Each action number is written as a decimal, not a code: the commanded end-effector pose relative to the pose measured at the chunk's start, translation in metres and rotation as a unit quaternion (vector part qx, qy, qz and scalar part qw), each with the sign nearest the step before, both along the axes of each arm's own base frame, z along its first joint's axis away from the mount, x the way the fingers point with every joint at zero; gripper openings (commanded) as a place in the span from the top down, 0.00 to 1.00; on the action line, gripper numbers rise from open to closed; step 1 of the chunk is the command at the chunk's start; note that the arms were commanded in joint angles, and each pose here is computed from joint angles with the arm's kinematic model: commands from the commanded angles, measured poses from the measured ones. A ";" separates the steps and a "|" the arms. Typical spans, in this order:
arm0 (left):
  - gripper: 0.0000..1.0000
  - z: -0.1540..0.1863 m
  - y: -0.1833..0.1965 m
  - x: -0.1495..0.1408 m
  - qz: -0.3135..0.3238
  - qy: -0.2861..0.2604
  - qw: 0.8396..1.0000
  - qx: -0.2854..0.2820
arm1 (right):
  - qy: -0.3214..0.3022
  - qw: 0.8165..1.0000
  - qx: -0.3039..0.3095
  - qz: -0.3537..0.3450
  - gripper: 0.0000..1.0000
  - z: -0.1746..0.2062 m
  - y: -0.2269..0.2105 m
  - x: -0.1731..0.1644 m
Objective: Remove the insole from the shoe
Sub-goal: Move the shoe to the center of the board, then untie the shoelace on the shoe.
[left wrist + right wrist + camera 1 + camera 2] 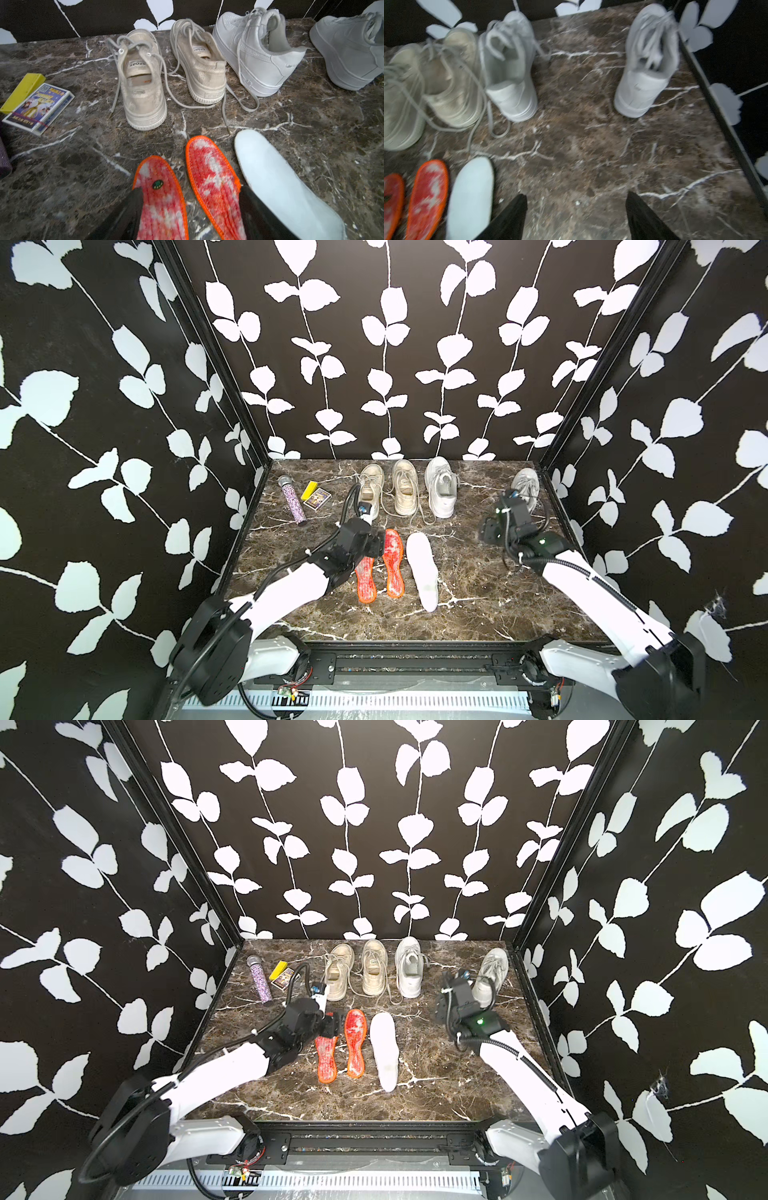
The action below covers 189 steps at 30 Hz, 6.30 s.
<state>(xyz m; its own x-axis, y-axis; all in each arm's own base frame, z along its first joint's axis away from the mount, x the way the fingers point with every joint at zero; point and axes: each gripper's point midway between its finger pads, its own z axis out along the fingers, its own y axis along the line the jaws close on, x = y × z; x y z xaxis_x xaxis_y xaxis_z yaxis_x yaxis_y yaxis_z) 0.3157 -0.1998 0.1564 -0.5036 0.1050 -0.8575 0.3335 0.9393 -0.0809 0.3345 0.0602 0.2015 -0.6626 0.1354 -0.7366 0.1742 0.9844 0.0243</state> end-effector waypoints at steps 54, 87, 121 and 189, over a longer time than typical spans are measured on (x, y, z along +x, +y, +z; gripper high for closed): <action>0.20 0.009 0.002 0.003 -0.018 -0.041 0.999 0.023 | 0.081 0.988 -0.041 -0.125 1.00 -0.044 -0.109 0.153; 0.19 0.018 -0.075 -0.005 -0.083 0.010 0.997 0.004 | 0.141 0.976 -0.005 0.166 1.00 -0.077 0.112 -0.067; 0.25 0.003 -0.191 -0.060 -0.239 0.052 0.969 -0.025 | 0.068 0.990 0.042 0.116 0.78 -0.038 0.061 -0.062; 0.91 -0.049 -0.223 -0.040 -0.211 0.094 0.972 0.042 | 0.035 0.996 0.008 0.082 1.00 -0.037 0.030 -0.062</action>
